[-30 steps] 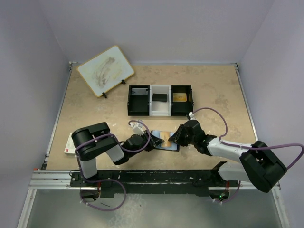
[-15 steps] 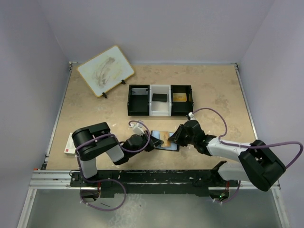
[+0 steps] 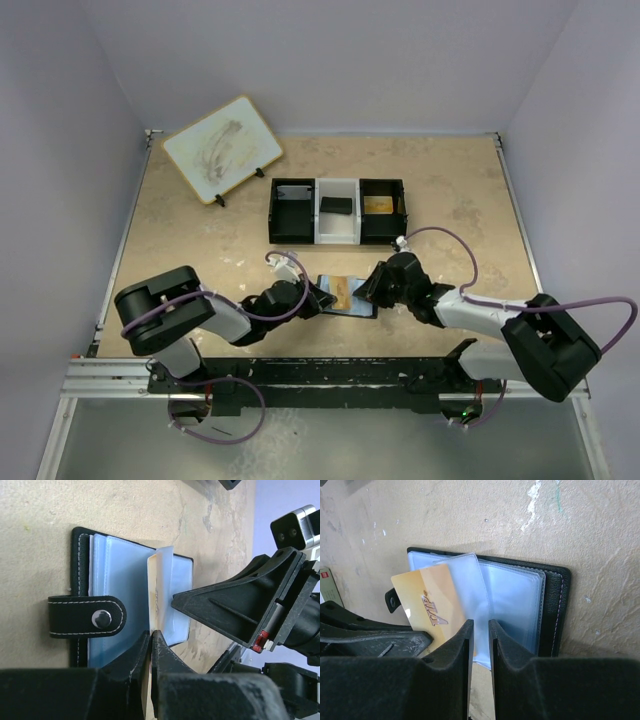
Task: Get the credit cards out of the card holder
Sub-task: Remove the credit card from the card holder.
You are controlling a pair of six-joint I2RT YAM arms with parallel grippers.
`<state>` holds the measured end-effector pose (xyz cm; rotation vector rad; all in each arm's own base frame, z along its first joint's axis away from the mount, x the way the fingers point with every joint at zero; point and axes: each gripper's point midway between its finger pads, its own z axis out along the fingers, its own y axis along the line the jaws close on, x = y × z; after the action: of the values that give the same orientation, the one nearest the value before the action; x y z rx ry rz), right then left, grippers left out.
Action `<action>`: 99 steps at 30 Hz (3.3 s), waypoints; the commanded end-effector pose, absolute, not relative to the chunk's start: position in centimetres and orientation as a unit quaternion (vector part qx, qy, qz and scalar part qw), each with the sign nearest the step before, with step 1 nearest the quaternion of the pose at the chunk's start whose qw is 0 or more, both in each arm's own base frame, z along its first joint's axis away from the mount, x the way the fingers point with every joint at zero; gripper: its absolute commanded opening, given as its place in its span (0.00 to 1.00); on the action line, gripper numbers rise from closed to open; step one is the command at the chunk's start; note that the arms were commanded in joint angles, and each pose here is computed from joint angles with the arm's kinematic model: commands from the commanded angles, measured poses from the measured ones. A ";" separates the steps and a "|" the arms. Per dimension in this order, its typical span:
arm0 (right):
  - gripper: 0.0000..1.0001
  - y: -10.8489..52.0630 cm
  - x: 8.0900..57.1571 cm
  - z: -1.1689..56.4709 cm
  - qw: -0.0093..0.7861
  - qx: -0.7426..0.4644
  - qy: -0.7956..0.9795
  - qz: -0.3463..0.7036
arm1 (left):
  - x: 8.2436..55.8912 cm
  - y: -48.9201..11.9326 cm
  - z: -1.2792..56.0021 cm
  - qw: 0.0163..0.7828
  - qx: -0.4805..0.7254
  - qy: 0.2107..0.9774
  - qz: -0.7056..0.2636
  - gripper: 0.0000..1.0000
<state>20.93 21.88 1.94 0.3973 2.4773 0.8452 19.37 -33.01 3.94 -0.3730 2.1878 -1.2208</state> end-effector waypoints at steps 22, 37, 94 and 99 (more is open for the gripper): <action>0.20 23.5 21.6 3.9 0.246 0.037 0.918 0.308 | 20.6 -33.5 4.9 0.326 -0.101 0.845 -0.412 0.00; 0.11 22.0 18.8 -0.6 0.193 0.076 0.934 0.292 | 20.8 -35.5 5.0 0.313 -0.084 0.843 -0.429 0.12; 0.43 25.7 19.9 5.5 0.191 0.150 0.833 0.498 | 20.6 -29.4 7.2 0.335 -0.295 0.763 -0.468 0.00; 0.45 25.2 20.6 7.5 0.222 0.154 0.829 0.490 | 20.7 -29.3 7.6 0.339 -0.302 0.757 -0.470 0.00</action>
<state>19.46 25.65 6.42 0.4170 2.3198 1.4281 20.08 -29.54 6.29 -0.7181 2.0422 -1.1934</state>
